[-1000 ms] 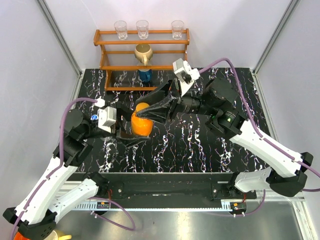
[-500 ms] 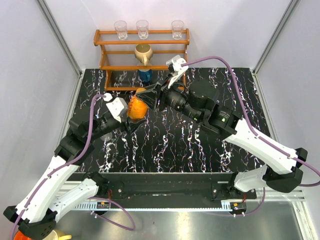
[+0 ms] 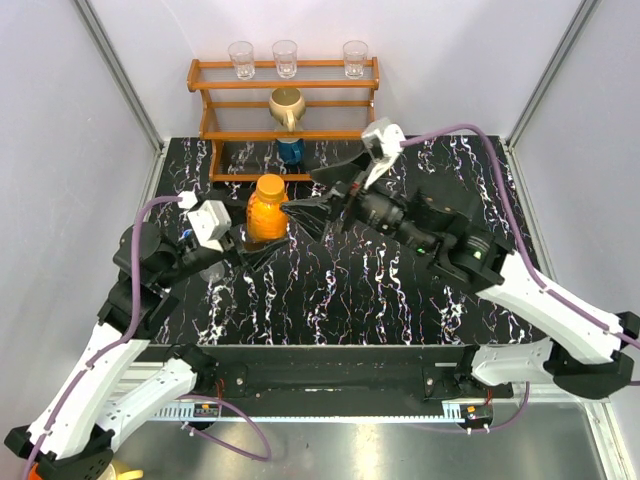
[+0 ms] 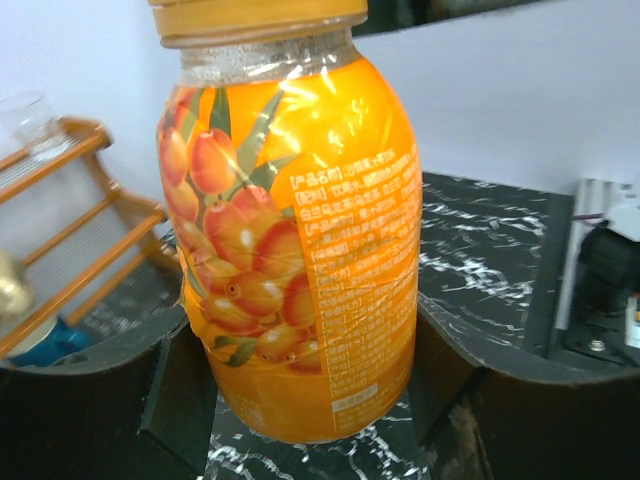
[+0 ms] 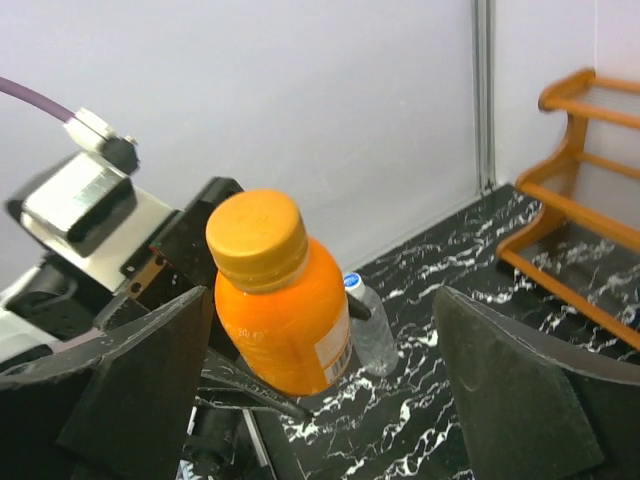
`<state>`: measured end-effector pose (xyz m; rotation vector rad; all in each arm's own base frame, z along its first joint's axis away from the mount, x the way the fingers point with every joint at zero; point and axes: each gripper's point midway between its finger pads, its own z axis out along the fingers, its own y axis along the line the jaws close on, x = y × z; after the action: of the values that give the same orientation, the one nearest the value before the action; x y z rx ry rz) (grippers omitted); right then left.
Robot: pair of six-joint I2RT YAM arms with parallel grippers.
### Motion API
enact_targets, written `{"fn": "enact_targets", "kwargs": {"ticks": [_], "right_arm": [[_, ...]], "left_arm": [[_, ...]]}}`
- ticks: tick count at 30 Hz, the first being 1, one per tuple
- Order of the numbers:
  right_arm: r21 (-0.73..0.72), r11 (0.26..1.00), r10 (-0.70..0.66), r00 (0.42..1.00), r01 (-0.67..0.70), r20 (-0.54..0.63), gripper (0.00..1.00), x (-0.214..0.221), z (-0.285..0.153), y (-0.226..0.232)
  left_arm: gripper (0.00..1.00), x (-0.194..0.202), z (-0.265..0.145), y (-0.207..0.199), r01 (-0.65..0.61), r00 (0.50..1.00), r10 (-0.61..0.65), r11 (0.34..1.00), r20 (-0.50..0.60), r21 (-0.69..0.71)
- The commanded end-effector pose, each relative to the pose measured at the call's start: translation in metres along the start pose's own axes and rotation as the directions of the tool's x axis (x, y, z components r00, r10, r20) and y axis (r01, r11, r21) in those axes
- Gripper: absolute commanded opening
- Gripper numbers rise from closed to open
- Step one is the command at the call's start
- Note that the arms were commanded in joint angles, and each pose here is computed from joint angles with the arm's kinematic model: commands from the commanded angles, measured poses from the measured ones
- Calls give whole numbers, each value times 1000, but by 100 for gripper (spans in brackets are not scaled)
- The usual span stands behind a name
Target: Screw on the bottle caps
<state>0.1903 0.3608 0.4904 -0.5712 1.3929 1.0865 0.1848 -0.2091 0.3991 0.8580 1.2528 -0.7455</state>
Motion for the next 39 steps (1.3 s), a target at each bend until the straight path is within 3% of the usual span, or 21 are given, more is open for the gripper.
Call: {"fn": "enact_targets", "kwargs": {"ticks": [1, 4, 5, 8, 11, 15, 21, 26, 32, 39], "right_arm": [[-89, 995, -36, 986, 51, 163, 100, -55, -32, 23], [-193, 976, -73, 983, 105, 167, 100, -58, -44, 42], [-235, 964, -86, 983, 123, 162, 100, -57, -46, 48], [-412, 896, -118, 983, 166, 142, 100, -51, -58, 74], [-620, 763, -142, 983, 183, 116, 100, -39, -75, 106], [-737, 651, -150, 982, 185, 114, 98, -34, -79, 124], [-825, 540, -125, 985, 166, 116, 91, -29, -81, 137], [-857, 497, -111, 989, 136, 93, 81, -23, -78, 141], [-865, 490, -100, 993, 110, 69, 68, -15, -74, 139], [-852, 512, -84, 994, 107, 73, 64, -14, -73, 134]], "left_arm": [[10, -29, -1, -36, -12, 993, -12, 978, 115, 209], [11, -32, -10, -71, 13, 990, -70, 911, 125, 412], [11, -31, -18, -89, 12, 990, -84, 859, 118, 512], [12, -32, -31, -111, 28, 989, -115, 765, 93, 644], [14, -31, -42, -127, 41, 991, -121, 679, 57, 733], [16, -34, -51, -138, 52, 992, -125, 605, 30, 794], [16, -38, -48, -138, 49, 992, -125, 601, 33, 798], [16, -41, -45, -136, 41, 991, -124, 614, 46, 788], [16, -43, -41, -133, 34, 990, -125, 636, 59, 771], [15, -45, -40, -132, 26, 990, -125, 649, 73, 761]]}}
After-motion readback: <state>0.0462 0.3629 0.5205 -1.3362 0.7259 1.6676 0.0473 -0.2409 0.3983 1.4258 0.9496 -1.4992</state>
